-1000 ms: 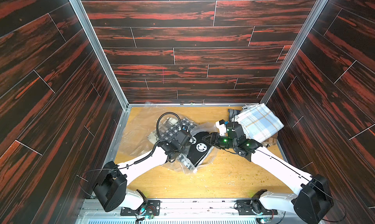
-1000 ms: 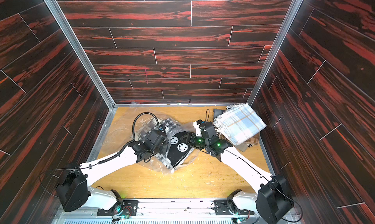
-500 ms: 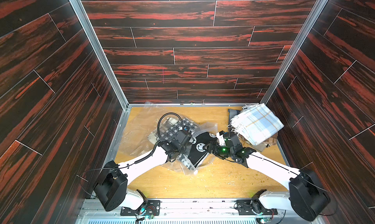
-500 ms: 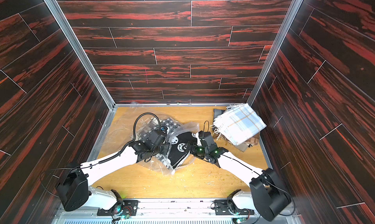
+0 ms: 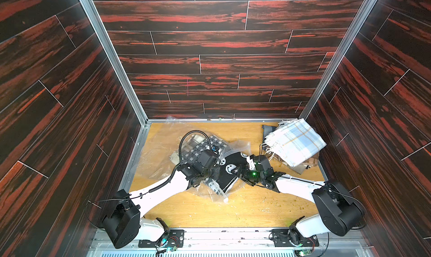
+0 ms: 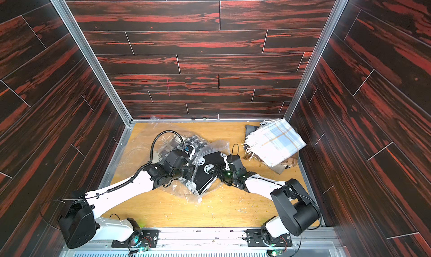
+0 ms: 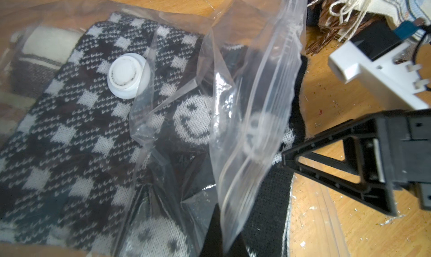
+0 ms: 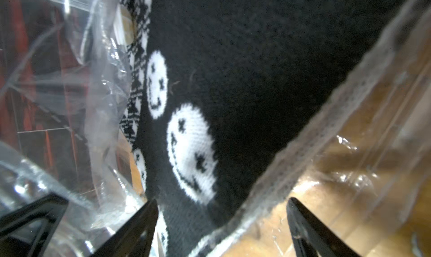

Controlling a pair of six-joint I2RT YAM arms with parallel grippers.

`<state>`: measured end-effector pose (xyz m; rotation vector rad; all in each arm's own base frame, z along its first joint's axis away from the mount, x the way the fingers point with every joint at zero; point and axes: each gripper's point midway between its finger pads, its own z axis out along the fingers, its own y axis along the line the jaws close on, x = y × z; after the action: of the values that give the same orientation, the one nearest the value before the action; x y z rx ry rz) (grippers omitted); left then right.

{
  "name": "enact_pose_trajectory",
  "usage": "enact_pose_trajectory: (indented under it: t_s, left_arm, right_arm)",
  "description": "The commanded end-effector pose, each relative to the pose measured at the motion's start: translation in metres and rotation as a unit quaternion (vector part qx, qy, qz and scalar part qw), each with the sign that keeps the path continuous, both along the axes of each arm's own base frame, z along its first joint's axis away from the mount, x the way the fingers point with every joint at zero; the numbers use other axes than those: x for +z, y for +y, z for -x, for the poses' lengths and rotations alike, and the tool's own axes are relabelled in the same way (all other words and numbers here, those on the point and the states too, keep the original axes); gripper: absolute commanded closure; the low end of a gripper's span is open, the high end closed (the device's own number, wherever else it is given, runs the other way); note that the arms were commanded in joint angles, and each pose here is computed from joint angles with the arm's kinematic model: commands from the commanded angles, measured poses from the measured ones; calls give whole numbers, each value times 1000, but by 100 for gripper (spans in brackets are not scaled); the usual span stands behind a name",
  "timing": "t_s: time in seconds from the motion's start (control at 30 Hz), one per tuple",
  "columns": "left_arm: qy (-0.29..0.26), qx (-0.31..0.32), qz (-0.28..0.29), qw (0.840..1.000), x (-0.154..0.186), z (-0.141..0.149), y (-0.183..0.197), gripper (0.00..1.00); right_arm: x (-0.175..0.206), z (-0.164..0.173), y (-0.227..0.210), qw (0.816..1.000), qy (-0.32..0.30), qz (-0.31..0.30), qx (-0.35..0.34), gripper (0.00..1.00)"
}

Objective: Take the scarf out of the vacuum bag
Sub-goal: Take out the scarf from the vacuum bag.

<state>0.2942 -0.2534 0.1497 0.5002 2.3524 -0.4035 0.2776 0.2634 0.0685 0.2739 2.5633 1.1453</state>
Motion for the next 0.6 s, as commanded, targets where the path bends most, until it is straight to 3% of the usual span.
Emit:
enact_pose_trajectory:
  t_s: [0.0,0.2,0.57]
  left_arm:
    - [-3,-11,1,1000,3,5,0,100]
    - [1,-12,-1,1000,0,5,-1,100]
    - [2,-10,-2,1000,-1,4,-1,100]
  right_arm:
    - [0,-6,4,1000,-6,-21,-5,11]
    - [-3,-17,5,999,-10,-30,-14,12]
    - [19,-28,12,999,-15,-48,-6,32]
